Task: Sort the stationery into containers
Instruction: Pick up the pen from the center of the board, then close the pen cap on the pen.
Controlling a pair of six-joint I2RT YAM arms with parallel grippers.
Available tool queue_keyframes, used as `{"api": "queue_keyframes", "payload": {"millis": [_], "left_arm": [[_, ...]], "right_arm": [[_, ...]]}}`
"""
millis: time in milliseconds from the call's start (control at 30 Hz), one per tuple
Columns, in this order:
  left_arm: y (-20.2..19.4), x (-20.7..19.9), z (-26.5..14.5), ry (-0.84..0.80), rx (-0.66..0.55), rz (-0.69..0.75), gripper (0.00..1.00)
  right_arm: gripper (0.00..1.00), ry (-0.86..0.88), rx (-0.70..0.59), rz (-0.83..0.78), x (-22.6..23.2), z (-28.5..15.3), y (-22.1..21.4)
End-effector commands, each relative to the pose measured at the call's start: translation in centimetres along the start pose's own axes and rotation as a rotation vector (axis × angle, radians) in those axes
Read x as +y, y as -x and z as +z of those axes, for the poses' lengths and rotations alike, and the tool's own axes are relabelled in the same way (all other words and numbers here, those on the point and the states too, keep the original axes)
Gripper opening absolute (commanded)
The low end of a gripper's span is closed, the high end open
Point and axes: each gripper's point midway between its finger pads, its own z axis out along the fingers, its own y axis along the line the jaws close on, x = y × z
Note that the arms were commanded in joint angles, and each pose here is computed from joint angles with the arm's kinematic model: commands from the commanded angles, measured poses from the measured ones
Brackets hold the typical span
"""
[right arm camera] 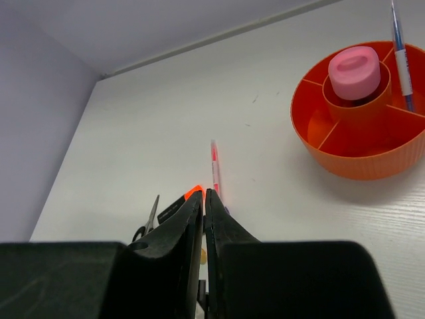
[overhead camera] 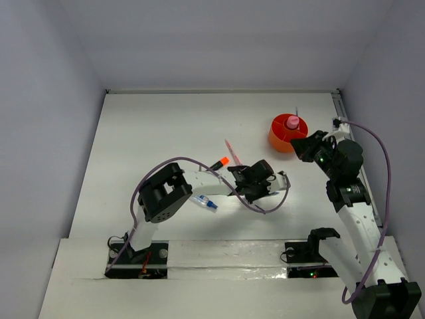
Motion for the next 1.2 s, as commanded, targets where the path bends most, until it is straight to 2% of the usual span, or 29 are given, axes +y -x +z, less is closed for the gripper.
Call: {"api": "queue_keyframes", "payload": {"millis": [0,233,367,467,667,700,767,800,867,900,933,1000,1033,1100,1133,1167], "left_arm": [[1.2,-0.7,-2.2,-0.008,-0.041,-0.034,0.0],[4.4,1.8,-4.3,0.088,-0.176,-0.061,0.0],[6.2,2.9,-5.5,0.116,-0.276,-0.09,0.0],[5.1,4.3,-6.2,0.125,-0.323,-0.159,0.0],[5.8,5.4,-10.1,0.139,-0.495,-0.262,0.0],[4.4,5.3,-10.1,0.135,-0.49,-0.314,0.0],[4.9,5.9,-12.4,0.163,-0.574,-0.368,0.0],[3.1,6.4,-12.6,0.181,-0.567,-0.411,0.0],[3.5,6.8,-15.5,0.196,-0.661,-0.488,0.0],[2.0,6.6,-15.7,0.199,-0.659,-0.522,0.0],[2.7,6.7,-18.2,0.209,-0.729,-0.535,0.0],[1.8,6.7,-19.6,0.228,-0.764,-0.585,0.0],[2.4,6.8,-21.9,0.241,-0.828,-0.585,0.0],[2.3,6.6,-23.4,0.248,-0.87,-0.596,0.0],[2.8,6.4,-25.3,0.253,-0.924,-0.593,0.0],[3.0,6.3,-26.1,0.25,-0.954,-0.609,0.0]], "right_arm": [[0.11,-0.001,-0.042,-0.029,0.5,-0.4,1.4],[0.11,0.013,-0.033,-0.031,0.6,-0.1,1.2],[0.06,0.009,-0.026,-0.042,0.5,-0.1,1.1],[0.0,0.017,0.001,-0.041,0.4,0.1,0.4],[0.0,-0.008,0.053,-0.035,-0.6,0.3,-1.2],[0.0,-0.001,0.069,-0.033,-0.5,0.3,-1.6],[0.0,-0.005,0.122,-0.015,-1.1,0.5,-3.1],[0.0,0.011,0.15,-0.003,-1.1,0.6,-3.9],[0.0,-0.007,0.229,0.031,-2.3,0.8,-6.8],[0.01,-0.021,0.269,0.043,-2.9,0.8,-7.9],[0.06,-0.021,0.308,0.047,-3.1,0.8,-9.0],[0.1,-0.05,0.396,0.061,-3.9,0.9,-11.4],[0.2,-0.061,0.416,0.054,-3.8,1.0,-12.1],[0.32,-0.104,0.46,0.048,-4.4,1.1,-13.2],[0.43,-0.143,0.45,0.036,-5.1,1.4,-12.8],[0.48,-0.158,0.482,0.025,-5.3,1.2,-13.5]]}}
